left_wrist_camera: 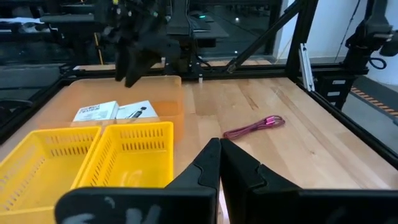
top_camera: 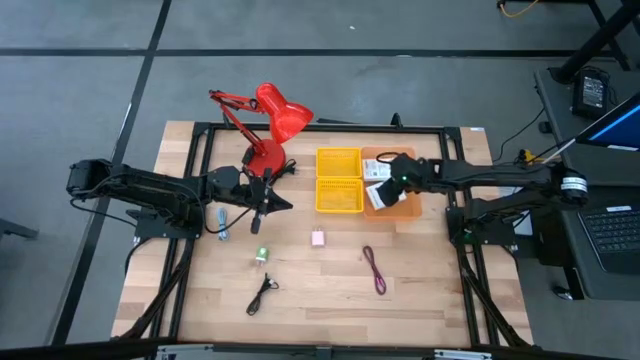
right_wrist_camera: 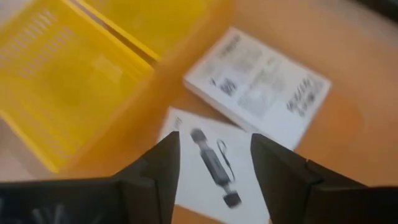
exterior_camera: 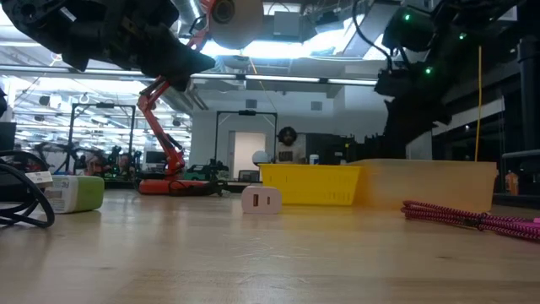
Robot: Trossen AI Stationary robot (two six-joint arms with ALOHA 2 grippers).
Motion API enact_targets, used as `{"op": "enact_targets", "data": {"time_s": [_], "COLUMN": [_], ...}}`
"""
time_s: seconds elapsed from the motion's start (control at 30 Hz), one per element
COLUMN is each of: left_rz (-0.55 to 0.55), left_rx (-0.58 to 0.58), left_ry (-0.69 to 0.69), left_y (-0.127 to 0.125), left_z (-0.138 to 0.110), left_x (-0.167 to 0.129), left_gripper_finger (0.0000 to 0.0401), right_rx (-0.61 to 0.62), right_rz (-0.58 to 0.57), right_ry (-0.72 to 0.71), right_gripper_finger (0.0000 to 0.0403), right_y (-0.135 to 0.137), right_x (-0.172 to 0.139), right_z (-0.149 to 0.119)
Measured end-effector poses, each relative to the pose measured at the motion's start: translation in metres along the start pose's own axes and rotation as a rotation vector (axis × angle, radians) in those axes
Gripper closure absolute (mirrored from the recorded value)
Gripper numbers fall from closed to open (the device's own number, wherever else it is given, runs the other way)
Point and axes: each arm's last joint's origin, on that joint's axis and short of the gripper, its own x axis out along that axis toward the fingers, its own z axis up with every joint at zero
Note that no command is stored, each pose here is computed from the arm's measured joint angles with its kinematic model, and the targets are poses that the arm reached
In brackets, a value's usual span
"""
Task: Pick and place items into bin
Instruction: Put the black charger cable into the top yellow bin
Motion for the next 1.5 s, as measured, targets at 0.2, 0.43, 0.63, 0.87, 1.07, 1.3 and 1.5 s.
{"op": "enact_targets", "data": {"time_s": [0.2,0.43,0.63,0.87,1.07,1.3,1.5], "left_rz": [0.132,0.147,0.138,0.061,0.109,0.205,0.165], "left_rx": [-0.012,-0.009,-0.054,-0.036,-0.098,-0.226,-0.26], "left_ry": [0.036,0.11,0.213,0.216,0.414,0.593,0.629], "left_y": [0.004,0.004,0.001,-0.015,-0.037,-0.065,-0.089], "left_z": [-0.003,-0.01,-0.021,-0.016,-0.008,0.018,0.035], "left_x": [0.0,-0.001,-0.002,0.001,0.001,-0.008,-0.006], "left_gripper_finger": [0.0396,0.0395,0.0399,0.0399,0.0399,0.0398,0.0398], "right_rx": [-0.094,-0.192,-0.234,-0.358,-0.383,-0.457,-0.413], "right_rz": [0.021,0.034,0.09,0.332,0.355,0.323,0.316], "right_ry": [-0.1,-0.205,-0.346,-0.568,-0.623,-0.637,-0.684], "right_gripper_finger": [0.0228,0.0284,0.0354,0.0395,0.0386,0.0397,0.0401], "right_y": [0.002,0.014,0.028,0.04,0.04,0.039,0.037], "right_x": [-0.018,-0.037,-0.024,-0.018,-0.017,-0.016,-0.017], "right_z": [0.001,-0.005,-0.026,-0.041,-0.045,-0.044,-0.037]}}
